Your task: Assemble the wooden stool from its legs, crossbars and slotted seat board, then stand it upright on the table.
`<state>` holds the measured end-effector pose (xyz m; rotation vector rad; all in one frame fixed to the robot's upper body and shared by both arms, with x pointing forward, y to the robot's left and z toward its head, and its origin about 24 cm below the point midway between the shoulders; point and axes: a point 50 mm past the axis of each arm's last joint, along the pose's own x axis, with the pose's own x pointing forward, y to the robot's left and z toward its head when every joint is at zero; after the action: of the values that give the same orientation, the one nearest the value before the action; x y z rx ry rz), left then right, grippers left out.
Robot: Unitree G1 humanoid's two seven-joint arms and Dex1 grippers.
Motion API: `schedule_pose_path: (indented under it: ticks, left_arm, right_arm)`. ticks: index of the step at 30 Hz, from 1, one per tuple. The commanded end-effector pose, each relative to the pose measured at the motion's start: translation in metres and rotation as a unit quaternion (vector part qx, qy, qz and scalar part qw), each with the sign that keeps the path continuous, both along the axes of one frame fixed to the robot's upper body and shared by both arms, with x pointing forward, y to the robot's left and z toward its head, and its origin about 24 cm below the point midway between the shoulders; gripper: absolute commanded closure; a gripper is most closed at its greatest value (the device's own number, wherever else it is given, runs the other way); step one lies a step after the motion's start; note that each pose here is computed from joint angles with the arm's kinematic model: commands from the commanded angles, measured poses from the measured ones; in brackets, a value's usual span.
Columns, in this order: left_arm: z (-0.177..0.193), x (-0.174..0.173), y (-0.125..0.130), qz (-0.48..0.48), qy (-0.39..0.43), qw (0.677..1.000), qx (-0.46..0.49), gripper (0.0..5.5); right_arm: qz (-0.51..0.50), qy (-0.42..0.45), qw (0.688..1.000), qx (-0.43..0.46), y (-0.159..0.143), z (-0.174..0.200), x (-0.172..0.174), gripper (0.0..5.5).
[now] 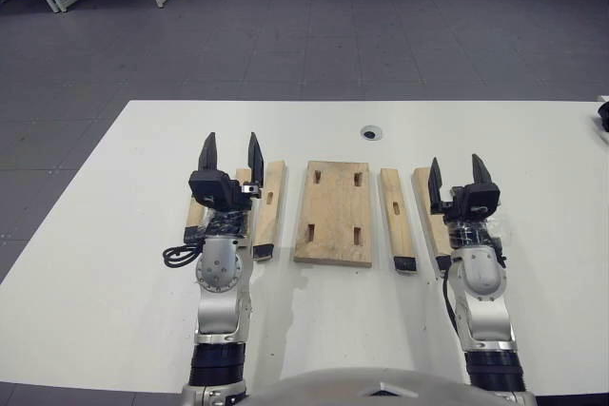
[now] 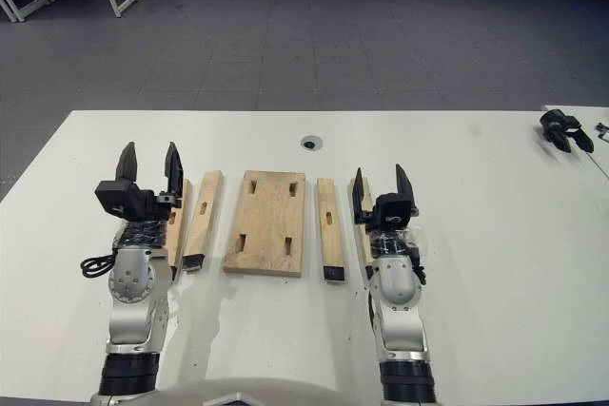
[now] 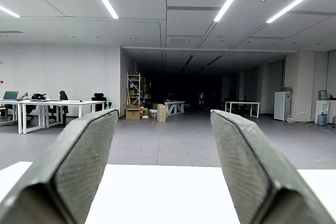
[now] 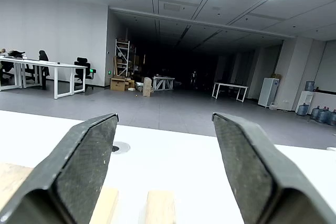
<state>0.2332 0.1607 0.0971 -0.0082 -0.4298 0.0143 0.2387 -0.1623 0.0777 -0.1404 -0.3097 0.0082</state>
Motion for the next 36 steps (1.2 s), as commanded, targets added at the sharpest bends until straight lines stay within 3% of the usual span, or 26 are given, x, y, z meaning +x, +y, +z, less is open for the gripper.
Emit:
schedule_pose_path:
  ticks: [1, 11, 18, 29, 36]
  left_arm:
    - [-0.009, 0.003, 0.0, 0.005, 0.029, 1.0, -0.006, 2.27]
    - [-0.006, 0.014, -0.004, -0.031, 0.028, 0.998, -0.043, 2.27]
    - [-0.013, 0.019, -0.009, -0.028, 0.051, 0.997, -0.041, 2.27]
    - [-0.028, 0.003, -0.013, -0.029, 0.086, 0.995, 0.03, 2.27]
    - [-0.022, 0.006, -0.001, 0.007, 0.077, 0.997, 0.022, 2.27]
  right_arm:
    - [-0.004, 0.013, 1.0, -0.006, 0.001, 0.0, 0.004, 2.2]
    - [-0.017, 0.017, 1.0, -0.006, -0.005, -0.002, 0.005, 2.2]
    - [-0.014, 0.132, 0.99, -0.038, -0.015, -0.025, 0.011, 2.2]
    - [0.015, 0.089, 0.995, -0.038, 0.002, 0.0, 0.014, 2.2]
    - [0.013, 0.129, 0.992, 0.007, -0.009, 0.005, 0.019, 2.2]
